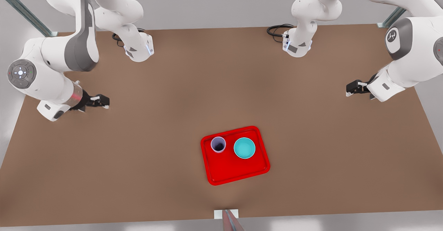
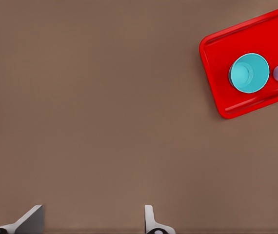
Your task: Place the bowl on the tray with the left arm and the cup on the tray with the right arm
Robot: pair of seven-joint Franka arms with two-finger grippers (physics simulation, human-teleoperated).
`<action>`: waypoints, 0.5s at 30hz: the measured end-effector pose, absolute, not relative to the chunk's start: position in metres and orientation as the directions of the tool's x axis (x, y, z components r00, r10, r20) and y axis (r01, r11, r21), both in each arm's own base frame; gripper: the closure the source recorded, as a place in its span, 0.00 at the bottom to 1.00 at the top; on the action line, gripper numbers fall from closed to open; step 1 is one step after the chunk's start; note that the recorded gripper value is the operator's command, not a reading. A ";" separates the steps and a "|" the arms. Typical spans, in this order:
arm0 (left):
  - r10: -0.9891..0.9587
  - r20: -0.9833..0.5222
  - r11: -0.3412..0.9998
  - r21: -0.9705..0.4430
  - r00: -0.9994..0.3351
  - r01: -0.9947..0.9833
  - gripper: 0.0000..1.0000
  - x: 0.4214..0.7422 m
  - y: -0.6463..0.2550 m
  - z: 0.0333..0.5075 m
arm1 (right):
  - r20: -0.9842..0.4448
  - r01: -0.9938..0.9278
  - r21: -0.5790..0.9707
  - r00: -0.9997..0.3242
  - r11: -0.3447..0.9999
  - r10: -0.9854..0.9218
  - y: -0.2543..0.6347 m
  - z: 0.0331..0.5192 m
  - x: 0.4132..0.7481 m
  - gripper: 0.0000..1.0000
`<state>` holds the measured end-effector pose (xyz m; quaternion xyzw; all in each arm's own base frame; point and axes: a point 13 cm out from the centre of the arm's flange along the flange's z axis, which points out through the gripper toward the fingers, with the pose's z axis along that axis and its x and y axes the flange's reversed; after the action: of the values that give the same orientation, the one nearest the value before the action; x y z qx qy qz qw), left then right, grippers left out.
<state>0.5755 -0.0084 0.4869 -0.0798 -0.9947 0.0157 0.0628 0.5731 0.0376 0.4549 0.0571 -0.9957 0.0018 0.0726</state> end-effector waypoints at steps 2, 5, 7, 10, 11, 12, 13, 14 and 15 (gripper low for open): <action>0.161 0.125 0.987 -0.041 -0.979 0.157 0.00 0.575 -0.008 0.487 | 0.155 -0.122 -0.011 -0.981 0.993 -0.119 0.032 0.467 0.568 0.00; 0.162 0.127 0.987 -0.042 -0.979 0.158 0.00 0.574 -0.008 0.487 | 0.192 -0.129 -0.023 -0.974 0.991 -0.122 0.027 0.471 0.559 0.00; 0.162 0.129 0.987 -0.043 -0.978 0.158 0.00 0.574 -0.008 0.486 | 0.226 -0.128 -0.026 -0.967 0.991 -0.119 0.023 0.463 0.554 0.00; 0.162 0.130 0.987 -0.043 -0.978 0.158 0.00 0.574 -0.009 0.486 | 0.250 -0.124 -0.027 -0.962 0.992 -0.113 0.017 0.460 0.550 0.00; 0.162 0.131 0.987 -0.043 -0.978 0.158 0.00 0.573 -0.009 0.486 | 0.255 -0.124 -0.027 -0.960 0.992 -0.114 0.017 0.459 0.549 0.00; 0.162 0.132 0.987 -0.043 -0.978 0.158 0.00 0.573 -0.009 0.486 | 0.259 -0.126 -0.026 -0.959 0.992 -0.114 0.017 0.459 0.548 0.00; 0.162 0.132 0.987 -0.044 -0.978 0.158 0.00 0.573 -0.009 0.486 | 0.263 -0.127 -0.026 -0.958 0.992 -0.116 0.017 0.458 0.548 0.00; 0.162 0.132 0.987 -0.044 -0.978 0.158 0.00 0.573 -0.009 0.487 | 0.266 -0.128 -0.025 -0.957 0.991 -0.117 0.017 0.458 0.547 0.00; 0.161 0.130 0.987 -0.044 -0.978 0.157 0.00 0.572 -0.008 0.489 | 0.269 -0.130 -0.025 -0.956 0.991 -0.118 0.017 0.457 0.547 0.00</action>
<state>0.5718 -0.0079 0.4889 -0.0799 -0.9944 0.0170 0.0668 0.5466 0.0168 0.4574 0.0627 -0.9887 0.0212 0.1348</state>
